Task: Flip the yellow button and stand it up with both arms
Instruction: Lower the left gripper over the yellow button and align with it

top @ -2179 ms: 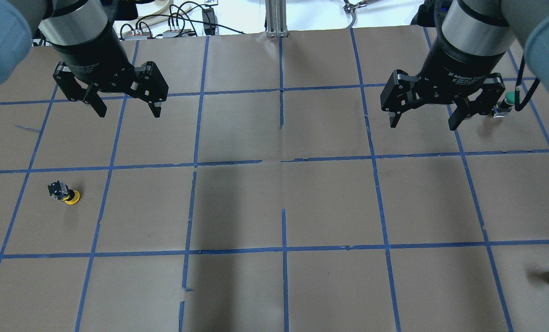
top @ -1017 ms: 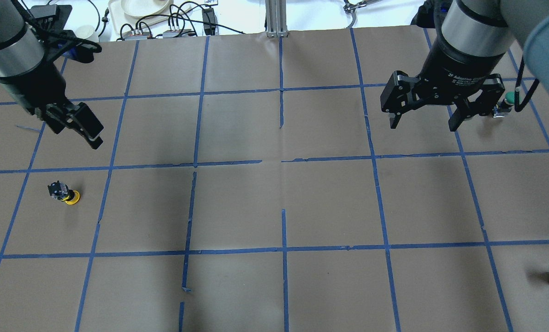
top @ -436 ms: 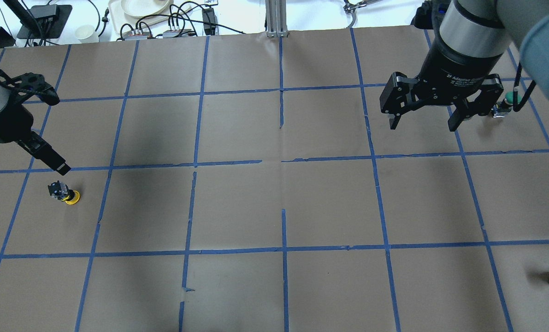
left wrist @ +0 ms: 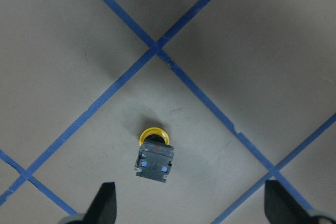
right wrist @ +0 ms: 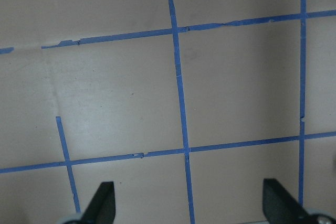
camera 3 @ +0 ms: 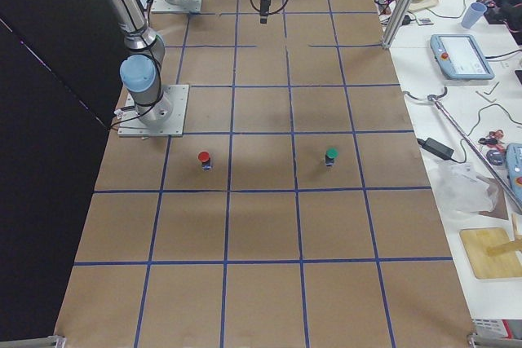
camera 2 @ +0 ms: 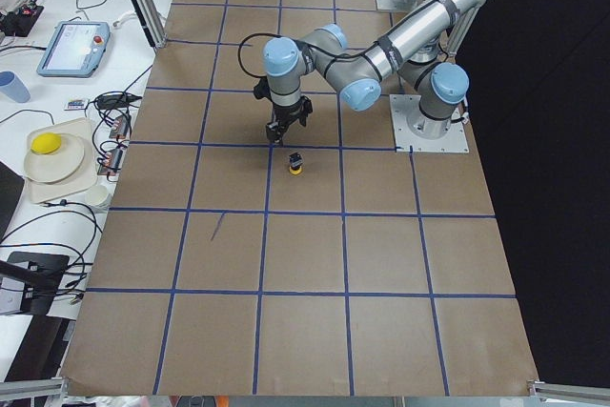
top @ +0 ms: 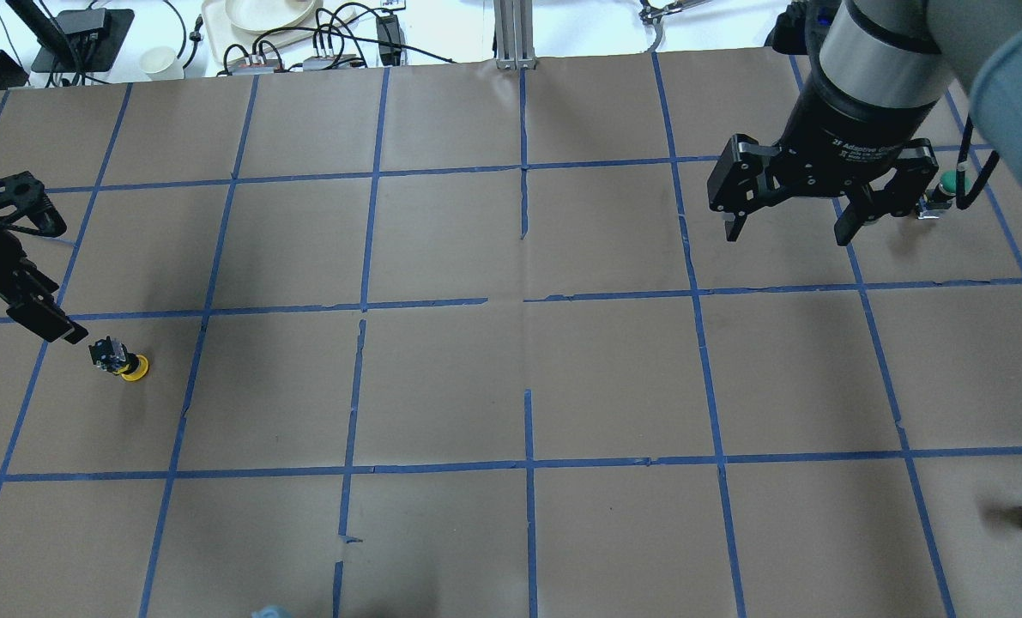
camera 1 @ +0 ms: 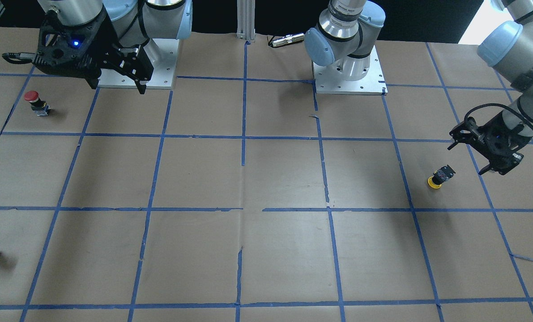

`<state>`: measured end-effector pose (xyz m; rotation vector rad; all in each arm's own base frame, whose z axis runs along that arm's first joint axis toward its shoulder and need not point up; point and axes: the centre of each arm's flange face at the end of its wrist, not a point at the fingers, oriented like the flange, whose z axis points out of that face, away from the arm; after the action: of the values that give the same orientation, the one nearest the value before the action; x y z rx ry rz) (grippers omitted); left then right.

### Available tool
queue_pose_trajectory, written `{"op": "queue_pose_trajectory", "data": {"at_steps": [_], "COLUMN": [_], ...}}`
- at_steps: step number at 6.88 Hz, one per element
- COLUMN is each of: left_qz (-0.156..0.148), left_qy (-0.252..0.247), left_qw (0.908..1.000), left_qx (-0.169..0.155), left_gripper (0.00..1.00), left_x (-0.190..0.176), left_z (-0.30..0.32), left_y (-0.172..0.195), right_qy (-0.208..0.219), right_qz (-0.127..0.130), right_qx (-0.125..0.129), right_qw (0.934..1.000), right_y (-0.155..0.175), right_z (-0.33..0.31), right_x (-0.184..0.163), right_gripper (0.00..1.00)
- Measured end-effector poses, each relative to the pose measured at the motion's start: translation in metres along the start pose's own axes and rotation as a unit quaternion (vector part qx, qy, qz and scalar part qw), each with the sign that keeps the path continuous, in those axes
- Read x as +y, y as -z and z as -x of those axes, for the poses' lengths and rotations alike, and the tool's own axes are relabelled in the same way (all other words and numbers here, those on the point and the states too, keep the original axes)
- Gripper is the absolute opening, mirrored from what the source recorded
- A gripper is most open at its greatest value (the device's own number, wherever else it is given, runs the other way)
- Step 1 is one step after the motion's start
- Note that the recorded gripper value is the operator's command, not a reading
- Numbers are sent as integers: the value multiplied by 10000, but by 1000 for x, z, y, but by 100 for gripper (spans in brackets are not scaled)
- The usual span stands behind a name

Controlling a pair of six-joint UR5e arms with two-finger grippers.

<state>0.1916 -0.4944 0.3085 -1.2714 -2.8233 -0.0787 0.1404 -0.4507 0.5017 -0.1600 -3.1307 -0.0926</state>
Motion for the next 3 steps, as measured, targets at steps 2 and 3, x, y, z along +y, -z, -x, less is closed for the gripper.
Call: {"op": "queue_pose_trajectory", "data": {"at_steps": [2,3], "left_qz": [-10,2], "left_qy": [-157,-120], "left_qw": [9999,9999], "left_qx": [-13,2], "left_gripper": [100,98], "left_x": [5,6], "left_z": [5,1], "left_y": [-31,-45], "right_qy": [-6,-37], "right_qz": [35,88], "right_qx": [11,6], "right_qw": [10000,10000], "right_y": [0,-2], "right_z": [-1,-2], "right_x": [1,2], "right_gripper": [100,100]}}
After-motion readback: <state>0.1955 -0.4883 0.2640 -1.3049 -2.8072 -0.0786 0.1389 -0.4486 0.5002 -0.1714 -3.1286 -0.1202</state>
